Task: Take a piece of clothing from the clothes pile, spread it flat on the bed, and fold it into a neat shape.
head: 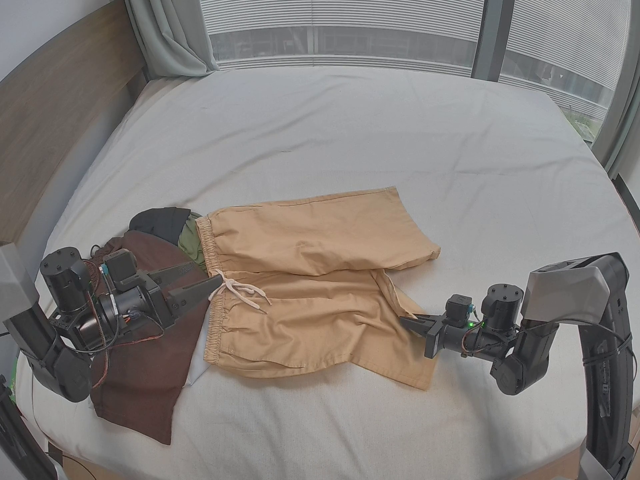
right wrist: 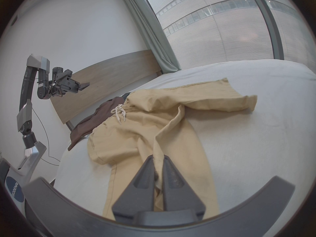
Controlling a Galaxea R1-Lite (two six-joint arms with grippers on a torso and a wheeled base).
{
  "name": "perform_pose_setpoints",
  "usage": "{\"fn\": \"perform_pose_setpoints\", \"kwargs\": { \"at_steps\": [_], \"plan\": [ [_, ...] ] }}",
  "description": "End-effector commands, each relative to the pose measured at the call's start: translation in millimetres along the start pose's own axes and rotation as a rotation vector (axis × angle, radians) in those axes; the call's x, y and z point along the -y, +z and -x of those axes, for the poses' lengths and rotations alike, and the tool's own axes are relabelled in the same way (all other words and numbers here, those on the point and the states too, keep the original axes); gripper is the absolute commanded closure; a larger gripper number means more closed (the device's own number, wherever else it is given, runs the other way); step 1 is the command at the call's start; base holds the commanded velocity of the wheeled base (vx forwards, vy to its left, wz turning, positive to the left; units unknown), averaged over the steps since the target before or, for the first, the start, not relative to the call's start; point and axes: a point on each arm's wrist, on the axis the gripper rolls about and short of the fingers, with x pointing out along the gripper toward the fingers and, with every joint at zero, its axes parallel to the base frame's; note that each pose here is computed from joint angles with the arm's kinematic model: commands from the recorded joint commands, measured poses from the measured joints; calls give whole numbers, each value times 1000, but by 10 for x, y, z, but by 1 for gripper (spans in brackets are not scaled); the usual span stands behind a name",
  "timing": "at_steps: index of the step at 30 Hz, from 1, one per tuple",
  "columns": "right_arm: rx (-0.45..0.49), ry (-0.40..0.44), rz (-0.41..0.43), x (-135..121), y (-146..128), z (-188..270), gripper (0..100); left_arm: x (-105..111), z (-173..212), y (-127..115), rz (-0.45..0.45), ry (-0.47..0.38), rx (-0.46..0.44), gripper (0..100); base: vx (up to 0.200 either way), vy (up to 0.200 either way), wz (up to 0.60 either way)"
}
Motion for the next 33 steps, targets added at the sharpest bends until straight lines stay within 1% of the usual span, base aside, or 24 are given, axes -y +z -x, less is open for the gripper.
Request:
{"fn": "perform_pose_setpoints", "kwargs": {
  "at_steps": [1, 5, 14, 19, 23, 33],
  "plan": [
    [33, -33, 11, 101, 117, 81, 100, -3, -8, 9, -3, -2, 4, 0, 0, 0, 0],
    [59, -70, 17, 242, 166, 123, 100, -7, -12, 9, -4, 0, 4, 0, 0, 0, 0],
    [95, -118, 27, 437, 218, 162, 100, -13, -16, -3, -3, -1, 0, 0, 0, 0, 0],
    [101, -138, 27, 513, 218, 191, 100, -15, -20, 4, -3, 0, 3, 0, 0, 0, 0],
    [123, -143, 34, 557, 260, 162, 100, -18, -21, 0, -2, 1, 2, 0, 0, 0, 0],
    [146, -194, 35, 826, 177, 160, 100, -17, -25, -5, 0, -1, 0, 0, 0, 0, 0]
  ]
}}
